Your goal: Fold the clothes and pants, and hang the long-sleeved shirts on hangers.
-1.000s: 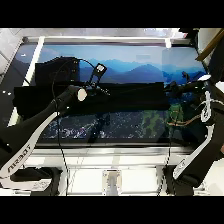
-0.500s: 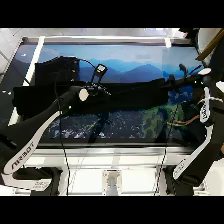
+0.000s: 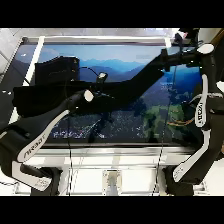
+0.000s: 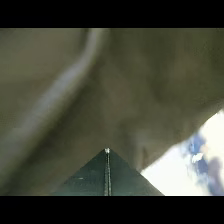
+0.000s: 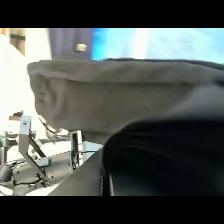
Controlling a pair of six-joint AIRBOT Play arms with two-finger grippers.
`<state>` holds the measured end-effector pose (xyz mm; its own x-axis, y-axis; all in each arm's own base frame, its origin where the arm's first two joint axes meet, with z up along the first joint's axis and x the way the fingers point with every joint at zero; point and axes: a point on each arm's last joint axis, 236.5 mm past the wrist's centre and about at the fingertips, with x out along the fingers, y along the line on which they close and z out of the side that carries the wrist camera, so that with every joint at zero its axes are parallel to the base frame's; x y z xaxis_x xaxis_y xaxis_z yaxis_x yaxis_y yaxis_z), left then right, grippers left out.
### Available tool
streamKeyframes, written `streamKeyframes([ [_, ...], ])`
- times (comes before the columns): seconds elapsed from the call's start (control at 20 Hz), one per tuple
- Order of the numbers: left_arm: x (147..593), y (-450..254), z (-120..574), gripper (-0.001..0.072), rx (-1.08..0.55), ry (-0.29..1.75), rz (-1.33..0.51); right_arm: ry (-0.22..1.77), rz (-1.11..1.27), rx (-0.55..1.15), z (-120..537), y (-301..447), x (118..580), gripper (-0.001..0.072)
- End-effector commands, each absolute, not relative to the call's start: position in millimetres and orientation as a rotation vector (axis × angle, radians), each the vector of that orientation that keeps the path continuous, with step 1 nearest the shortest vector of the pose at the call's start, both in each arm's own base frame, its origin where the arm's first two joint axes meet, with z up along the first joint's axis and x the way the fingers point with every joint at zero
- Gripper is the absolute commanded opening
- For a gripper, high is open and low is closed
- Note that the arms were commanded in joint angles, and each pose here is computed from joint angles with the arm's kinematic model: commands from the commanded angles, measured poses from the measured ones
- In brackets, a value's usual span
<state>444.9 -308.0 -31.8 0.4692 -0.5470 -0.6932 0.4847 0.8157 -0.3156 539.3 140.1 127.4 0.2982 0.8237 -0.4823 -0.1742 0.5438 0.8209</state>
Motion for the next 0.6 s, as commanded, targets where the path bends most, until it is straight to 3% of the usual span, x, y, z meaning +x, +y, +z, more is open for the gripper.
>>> streamKeyframes([
  [0.0,476.9,-252.6,26.0,0.002,-0.168,0.779,-0.545,1.022,0.791,0.738,143.2,209.8,541.9,0.0006],
  [0.15,494.8,-159.7,107.1,0.002,-0.23,0.639,-0.417,0.985,0.82,0.691,141.1,271.0,539.6,0.0005],
  [0.3,482.6,-81.9,168.6,0.002,-0.257,0.54,-0.309,0.98,0.828,0.628,119.9,334.7,525.9,0.0005],
  [0.55,451.3,-44.4,188.0,0.0021,-0.198,0.559,-0.296,1.061,0.859,0.562,49.6,427.0,492.4,0.0005],
])
